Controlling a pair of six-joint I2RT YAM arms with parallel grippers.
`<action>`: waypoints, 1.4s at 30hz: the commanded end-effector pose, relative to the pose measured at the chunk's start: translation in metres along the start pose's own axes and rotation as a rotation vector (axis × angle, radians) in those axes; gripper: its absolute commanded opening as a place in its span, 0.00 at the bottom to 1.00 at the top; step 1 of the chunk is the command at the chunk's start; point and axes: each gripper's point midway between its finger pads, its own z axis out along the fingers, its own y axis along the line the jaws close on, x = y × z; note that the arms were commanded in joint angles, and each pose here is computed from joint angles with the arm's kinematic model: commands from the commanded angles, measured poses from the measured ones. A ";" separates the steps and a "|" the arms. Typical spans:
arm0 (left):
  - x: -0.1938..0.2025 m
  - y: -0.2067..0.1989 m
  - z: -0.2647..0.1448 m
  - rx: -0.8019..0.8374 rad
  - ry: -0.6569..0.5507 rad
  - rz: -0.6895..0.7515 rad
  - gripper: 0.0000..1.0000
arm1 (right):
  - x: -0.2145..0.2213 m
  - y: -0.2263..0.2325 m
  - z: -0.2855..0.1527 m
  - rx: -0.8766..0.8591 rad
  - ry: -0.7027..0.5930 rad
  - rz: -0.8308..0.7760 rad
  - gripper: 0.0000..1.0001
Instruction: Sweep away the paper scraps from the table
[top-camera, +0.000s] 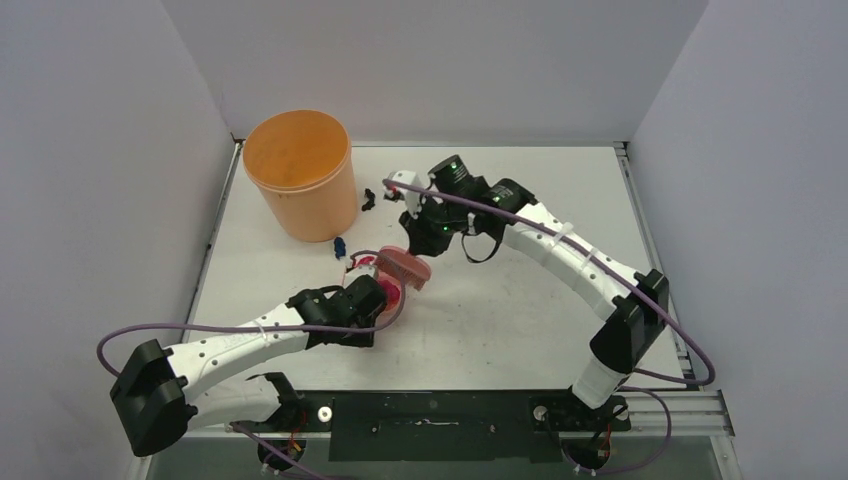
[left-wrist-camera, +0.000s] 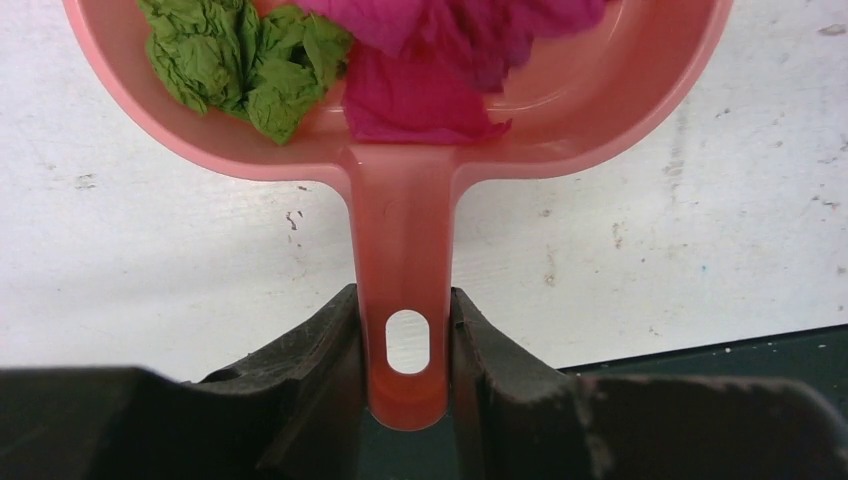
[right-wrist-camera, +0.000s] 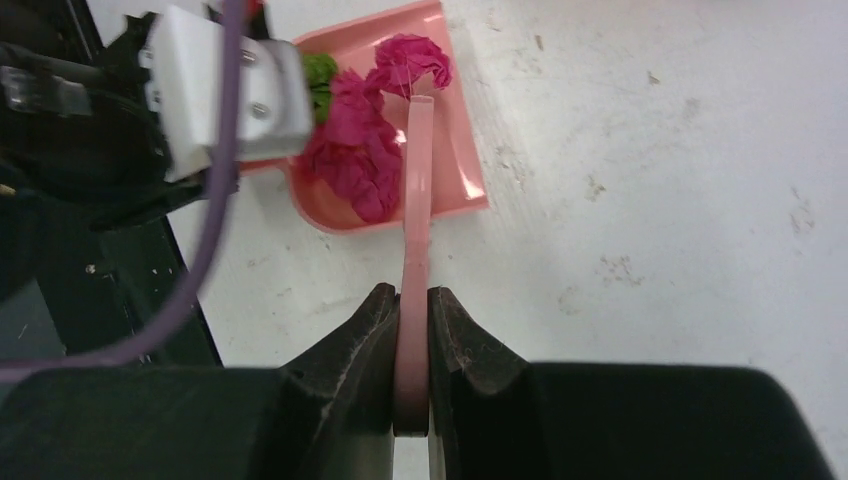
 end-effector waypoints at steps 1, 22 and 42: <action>-0.024 0.000 -0.015 0.013 -0.128 -0.028 0.00 | -0.008 -0.033 -0.053 0.046 -0.080 0.094 0.05; -0.063 0.009 -0.058 -0.031 -0.253 -0.019 0.00 | 0.060 -0.119 -0.106 0.283 -0.262 0.369 0.05; -0.171 0.028 -0.130 -0.042 -0.367 -0.046 0.00 | 0.137 -0.083 -0.069 0.022 -0.369 0.456 0.05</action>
